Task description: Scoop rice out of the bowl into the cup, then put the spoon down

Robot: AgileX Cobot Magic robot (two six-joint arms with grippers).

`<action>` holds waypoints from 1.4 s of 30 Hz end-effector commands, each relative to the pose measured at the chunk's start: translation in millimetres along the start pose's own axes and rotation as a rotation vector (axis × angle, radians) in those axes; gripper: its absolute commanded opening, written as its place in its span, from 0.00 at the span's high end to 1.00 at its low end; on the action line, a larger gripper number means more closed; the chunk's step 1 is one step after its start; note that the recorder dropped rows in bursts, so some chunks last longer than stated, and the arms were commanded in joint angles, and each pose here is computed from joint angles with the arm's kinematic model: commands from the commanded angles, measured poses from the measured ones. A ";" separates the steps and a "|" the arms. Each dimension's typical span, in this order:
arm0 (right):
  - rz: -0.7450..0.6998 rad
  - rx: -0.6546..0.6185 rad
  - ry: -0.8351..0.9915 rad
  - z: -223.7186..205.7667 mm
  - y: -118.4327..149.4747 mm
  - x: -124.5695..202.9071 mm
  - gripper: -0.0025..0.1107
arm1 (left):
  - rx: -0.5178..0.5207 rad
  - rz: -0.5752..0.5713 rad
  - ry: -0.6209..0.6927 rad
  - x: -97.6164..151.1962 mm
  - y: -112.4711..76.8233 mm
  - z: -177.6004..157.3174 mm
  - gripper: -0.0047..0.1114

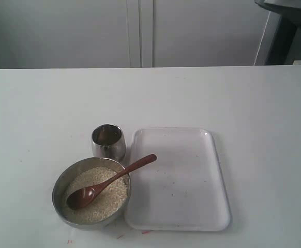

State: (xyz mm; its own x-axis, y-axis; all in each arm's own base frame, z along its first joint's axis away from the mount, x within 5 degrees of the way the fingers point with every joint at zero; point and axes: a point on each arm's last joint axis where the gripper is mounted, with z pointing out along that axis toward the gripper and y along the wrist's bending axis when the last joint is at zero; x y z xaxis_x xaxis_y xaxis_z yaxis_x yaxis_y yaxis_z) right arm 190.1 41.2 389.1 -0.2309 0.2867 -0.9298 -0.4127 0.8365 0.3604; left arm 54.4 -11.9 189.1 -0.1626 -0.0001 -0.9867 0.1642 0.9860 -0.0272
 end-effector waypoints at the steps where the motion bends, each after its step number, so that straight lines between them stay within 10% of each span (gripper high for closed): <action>1: 0.003 0.039 -0.031 0.0 -3.0 -4.5 0.98 | 0.009 -0.007 -0.005 -2.0 -0.6 -0.5 0.84; 7: -0.051 0.100 -0.213 -10.5 -2.1 -23.5 0.98 | 0.009 -0.007 -0.005 -2.0 -0.6 -0.5 0.84; 15: -0.328 0.618 -0.104 -41.9 -17.8 -35.3 0.98 | 0.009 -0.007 -0.005 -2.0 -0.6 -0.5 0.84; 26: -0.289 0.220 0.334 -40.5 36.0 -40.0 0.98 | 0.009 -0.007 -0.005 -2.0 -0.6 -0.5 0.84; 42: -0.317 0.002 0.752 30.8 71.2 -25.8 0.98 | 0.009 -0.007 -0.005 -2.0 -0.6 -0.5 0.84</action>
State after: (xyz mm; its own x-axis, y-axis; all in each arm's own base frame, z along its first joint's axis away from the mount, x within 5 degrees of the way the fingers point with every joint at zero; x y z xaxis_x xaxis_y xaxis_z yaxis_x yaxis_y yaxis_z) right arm 186.9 91.1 444.2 -0.6147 -0.3043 -0.7277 -0.5121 0.8557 0.0748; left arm 54.4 -11.9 189.1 -0.1626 -0.0001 -0.9867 0.1642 0.9860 -0.0272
